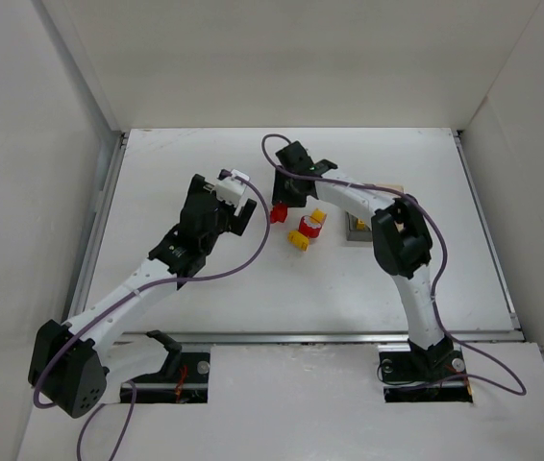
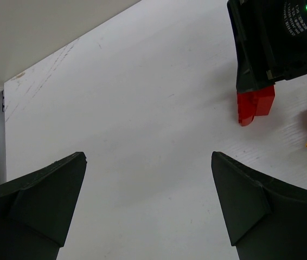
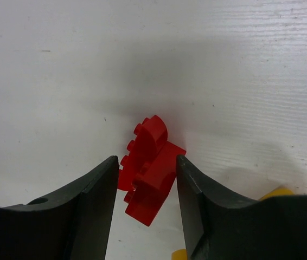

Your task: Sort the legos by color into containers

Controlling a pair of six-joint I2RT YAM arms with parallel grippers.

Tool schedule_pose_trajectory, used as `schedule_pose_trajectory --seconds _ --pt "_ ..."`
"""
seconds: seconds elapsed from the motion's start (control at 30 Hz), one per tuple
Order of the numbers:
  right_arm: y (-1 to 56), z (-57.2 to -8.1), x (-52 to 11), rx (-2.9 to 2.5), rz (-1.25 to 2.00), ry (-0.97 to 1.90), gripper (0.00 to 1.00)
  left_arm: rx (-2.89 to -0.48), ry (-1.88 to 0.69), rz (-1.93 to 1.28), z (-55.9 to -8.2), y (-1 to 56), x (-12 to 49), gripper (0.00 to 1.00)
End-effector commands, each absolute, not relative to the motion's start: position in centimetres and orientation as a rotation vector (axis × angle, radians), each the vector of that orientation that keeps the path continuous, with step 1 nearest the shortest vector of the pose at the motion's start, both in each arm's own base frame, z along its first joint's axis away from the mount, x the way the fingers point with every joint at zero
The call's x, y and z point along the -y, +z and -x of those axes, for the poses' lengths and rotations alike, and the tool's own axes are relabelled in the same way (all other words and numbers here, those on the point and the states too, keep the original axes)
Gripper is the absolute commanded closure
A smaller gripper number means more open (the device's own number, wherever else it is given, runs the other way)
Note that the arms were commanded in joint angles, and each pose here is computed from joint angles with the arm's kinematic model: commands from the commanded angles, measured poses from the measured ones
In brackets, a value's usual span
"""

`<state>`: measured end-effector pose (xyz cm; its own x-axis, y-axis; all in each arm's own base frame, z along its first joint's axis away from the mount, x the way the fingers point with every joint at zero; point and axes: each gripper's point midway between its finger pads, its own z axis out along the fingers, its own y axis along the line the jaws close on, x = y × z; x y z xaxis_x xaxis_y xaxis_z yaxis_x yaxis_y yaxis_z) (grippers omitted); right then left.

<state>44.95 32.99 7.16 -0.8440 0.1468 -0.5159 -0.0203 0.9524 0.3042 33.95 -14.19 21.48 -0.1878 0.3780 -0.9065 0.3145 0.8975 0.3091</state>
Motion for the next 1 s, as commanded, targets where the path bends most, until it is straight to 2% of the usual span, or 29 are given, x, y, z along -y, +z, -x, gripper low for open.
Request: schedule_pose_trajectory --seconds 0.0,0.23,0.3,0.33,0.47,0.67,0.8,0.97 --pt "9.2 -44.4 -33.6 -2.519 -0.089 0.46 0.48 -1.731 0.022 -0.478 -34.0 23.1 14.4 0.0" --pt "8.7 -43.7 -33.7 -2.539 -0.077 0.45 0.48 -1.73 0.014 -0.485 -33.9 23.0 14.6 0.0" --pt "8.3 -43.5 -33.6 -2.547 -0.077 0.444 0.59 -1.74 0.01 -0.481 -33.8 22.6 14.6 0.0" --pt "8.3 -43.5 -33.6 -2.547 -0.077 0.444 0.75 -1.74 0.01 -0.481 -33.8 22.6 14.6 0.0" --pt "9.5 -43.7 -33.6 -2.517 -0.037 0.452 1.0 -1.728 -0.024 -0.502 -33.6 22.9 15.1 0.0" --pt "15.6 -43.3 -35.2 -2.382 0.204 0.603 1.0 -1.731 -0.108 -0.744 -31.9 20.1 17.3 0.0" --pt "21.6 -41.9 -36.0 -2.228 0.358 0.741 1.0 -1.663 -0.237 -1.082 -29.1 18.1 20.0 0.0" --pt "25.4 -39.5 -36.4 -2.127 0.418 0.876 1.0 -1.608 -0.263 -1.077 -29.7 19.8 21.1 0.0"
